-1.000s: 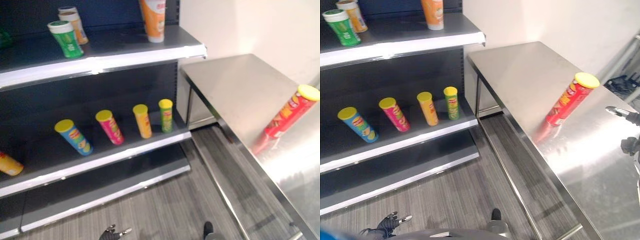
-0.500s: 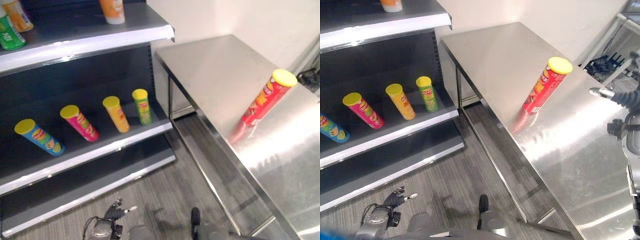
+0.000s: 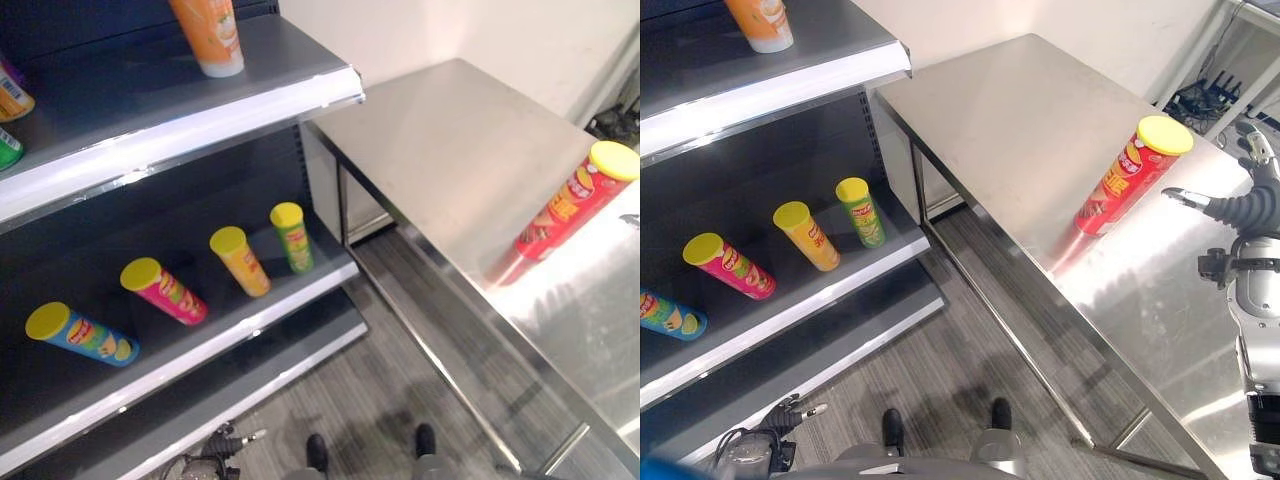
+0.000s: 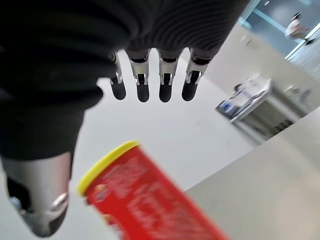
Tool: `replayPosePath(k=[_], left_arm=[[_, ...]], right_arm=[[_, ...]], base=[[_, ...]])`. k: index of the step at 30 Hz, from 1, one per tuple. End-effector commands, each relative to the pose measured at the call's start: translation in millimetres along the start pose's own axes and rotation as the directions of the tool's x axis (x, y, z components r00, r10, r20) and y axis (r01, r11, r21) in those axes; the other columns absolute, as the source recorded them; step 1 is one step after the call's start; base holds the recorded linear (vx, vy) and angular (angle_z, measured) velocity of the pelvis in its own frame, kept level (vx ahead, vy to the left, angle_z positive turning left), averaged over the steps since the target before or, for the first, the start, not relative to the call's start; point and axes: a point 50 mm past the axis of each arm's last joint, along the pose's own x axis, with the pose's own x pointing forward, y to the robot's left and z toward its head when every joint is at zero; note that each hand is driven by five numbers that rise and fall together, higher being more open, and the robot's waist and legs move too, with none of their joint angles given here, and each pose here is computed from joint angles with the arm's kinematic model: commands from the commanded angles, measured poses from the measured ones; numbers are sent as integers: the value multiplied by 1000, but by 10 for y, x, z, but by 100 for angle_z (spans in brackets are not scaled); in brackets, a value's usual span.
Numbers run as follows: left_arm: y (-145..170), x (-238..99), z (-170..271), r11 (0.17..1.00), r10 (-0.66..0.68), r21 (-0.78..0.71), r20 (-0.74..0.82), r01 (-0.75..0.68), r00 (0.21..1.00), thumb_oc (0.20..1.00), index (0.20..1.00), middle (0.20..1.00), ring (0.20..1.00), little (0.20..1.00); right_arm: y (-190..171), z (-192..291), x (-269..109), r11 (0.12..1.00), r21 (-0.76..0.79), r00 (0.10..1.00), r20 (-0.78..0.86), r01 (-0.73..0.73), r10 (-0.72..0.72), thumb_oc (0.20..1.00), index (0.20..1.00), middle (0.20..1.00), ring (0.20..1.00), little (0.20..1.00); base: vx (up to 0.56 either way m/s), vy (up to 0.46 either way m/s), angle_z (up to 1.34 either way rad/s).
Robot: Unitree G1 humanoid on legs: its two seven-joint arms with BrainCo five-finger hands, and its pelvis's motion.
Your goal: Put the goods on the table back onto the shelves and tidy them up.
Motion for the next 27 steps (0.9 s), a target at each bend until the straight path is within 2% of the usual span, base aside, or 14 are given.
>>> replayPosePath(k=[1, 15, 27], left_arm=[[41, 9, 20, 999, 17, 27, 13, -17, 1000, 1000, 1000, 1000, 1000, 1000], [-19, -28, -208, 999, 31, -16, -74, -32, 997, 1000, 1000, 1000, 1000, 1000], [-27, -20, -166, 999, 28, -24, -57, -29, 998, 1000, 1000, 1000, 1000, 1000]], right_arm=[[-175, 221, 198, 998, 20, 993, 98, 63, -64, 1000, 1000, 1000, 1000, 1000], [-137, 80, 295, 1000, -17, 1000, 17, 19, -18, 1000, 1000, 1000, 1000, 1000], [-56, 27, 455, 997, -64, 998, -38, -51, 49, 1000, 1000, 1000, 1000, 1000]], base=[[0, 0, 0], [6, -34, 11], [-2, -18, 6]])
